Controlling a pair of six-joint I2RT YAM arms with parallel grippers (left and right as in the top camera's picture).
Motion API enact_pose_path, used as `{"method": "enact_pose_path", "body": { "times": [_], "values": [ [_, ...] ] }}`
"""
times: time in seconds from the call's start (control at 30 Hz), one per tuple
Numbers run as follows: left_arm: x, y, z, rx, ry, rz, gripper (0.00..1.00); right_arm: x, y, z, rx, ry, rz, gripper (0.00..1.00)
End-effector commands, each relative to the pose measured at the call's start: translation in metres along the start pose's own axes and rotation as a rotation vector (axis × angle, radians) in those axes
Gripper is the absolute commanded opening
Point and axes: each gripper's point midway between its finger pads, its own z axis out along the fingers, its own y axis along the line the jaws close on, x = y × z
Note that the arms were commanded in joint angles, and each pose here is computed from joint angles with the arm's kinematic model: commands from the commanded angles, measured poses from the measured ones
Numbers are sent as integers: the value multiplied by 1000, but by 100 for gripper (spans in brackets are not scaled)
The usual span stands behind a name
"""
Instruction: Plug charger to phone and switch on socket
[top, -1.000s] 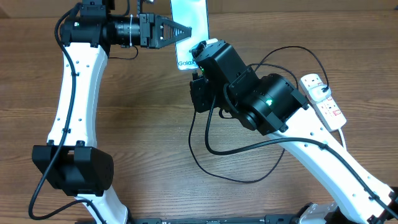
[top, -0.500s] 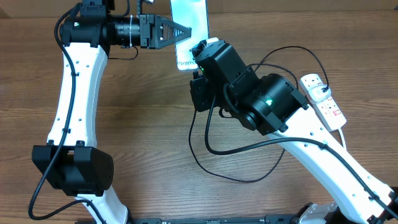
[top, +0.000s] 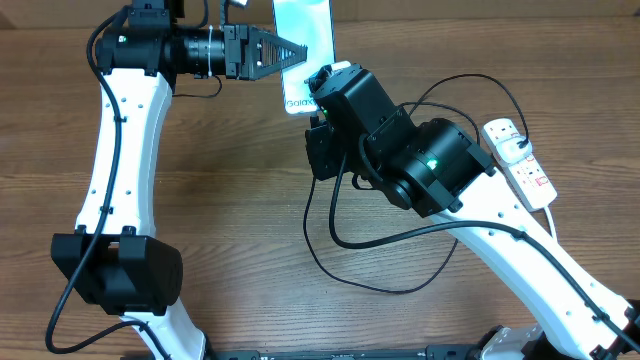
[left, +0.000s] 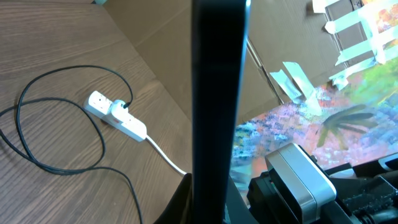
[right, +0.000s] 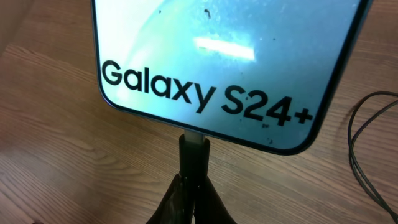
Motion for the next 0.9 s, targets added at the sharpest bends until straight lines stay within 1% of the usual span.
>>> {"method": "enact_pose_path", "body": {
  "times": [0.0,0.13,0.27,0.87],
  "values": [
    [0,-12,2,29,7,54,4,-14,-1,-7,4,-51,10,4],
    [0,-12,3,24,6,54,4,-14,-1,-7,3,-51,10,4],
    [0,-4,2,-20,4,41,4,-15,-1,-7,3,-52,10,4],
    [1,-11,3,19,9,38,4,-18,1,-7,-5,-66,18,4]
  ]
}}
